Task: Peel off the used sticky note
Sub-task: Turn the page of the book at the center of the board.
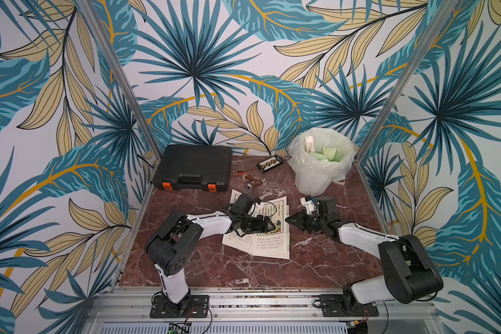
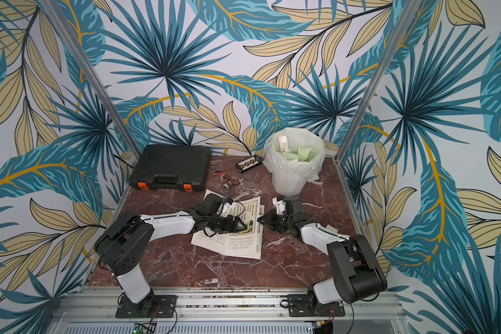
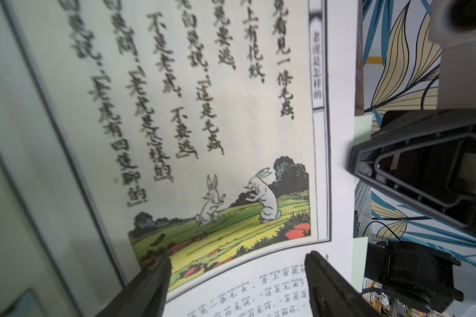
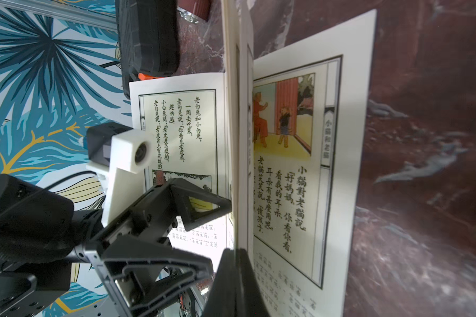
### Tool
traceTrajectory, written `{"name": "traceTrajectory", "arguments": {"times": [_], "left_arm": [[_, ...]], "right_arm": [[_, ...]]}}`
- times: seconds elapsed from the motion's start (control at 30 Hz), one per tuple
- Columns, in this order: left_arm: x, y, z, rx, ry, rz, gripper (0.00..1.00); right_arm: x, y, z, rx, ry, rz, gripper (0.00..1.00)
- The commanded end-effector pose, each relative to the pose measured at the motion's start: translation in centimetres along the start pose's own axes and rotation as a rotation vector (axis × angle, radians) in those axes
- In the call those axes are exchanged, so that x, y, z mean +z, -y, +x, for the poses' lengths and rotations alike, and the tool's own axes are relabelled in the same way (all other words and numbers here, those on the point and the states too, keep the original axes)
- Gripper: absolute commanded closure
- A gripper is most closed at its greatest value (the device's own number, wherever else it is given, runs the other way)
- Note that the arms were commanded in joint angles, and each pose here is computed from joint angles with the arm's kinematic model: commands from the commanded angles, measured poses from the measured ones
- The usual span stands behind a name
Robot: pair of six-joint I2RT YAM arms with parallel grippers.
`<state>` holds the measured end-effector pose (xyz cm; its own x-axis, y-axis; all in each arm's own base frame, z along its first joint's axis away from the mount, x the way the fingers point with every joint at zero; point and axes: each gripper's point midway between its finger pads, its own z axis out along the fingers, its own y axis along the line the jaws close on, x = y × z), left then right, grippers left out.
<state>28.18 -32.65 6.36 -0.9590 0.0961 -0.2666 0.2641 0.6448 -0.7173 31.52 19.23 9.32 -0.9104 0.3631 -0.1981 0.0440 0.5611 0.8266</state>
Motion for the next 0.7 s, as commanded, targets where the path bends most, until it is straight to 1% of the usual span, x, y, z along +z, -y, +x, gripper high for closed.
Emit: {"name": "traceTrajectory", "arguments": {"times": [0.0,0.2,0.33,0.53,0.67], "left_arm": [[-1.0,2.6,0.0,0.090,-0.023,0.041,0.17],[-2.3,4.6,-0.1,0.134,0.001,0.103,0.15],[-3.2,5.4,-0.4,0.160,0.020,0.108,0.14],[-4.1,5.3,-0.9,0.161,0.045,0.059,0.13],[-5.0,5.1,-1.7,0.150,0.079,0.022,0.16]], "right_arm": [[0.0,-1.5,-0.4,-0.011,0.013,-0.002,1.00],[0.5,-3.8,-0.7,-0.042,0.006,-0.014,1.00],[0.8,-5.3,-0.8,-0.067,0.002,-0.022,1.00],[1.8,-6.7,-0.6,-0.089,-0.018,-0.025,1.00],[2.0,-6.5,-0.6,-0.089,-0.018,-0.013,1.00]]}}
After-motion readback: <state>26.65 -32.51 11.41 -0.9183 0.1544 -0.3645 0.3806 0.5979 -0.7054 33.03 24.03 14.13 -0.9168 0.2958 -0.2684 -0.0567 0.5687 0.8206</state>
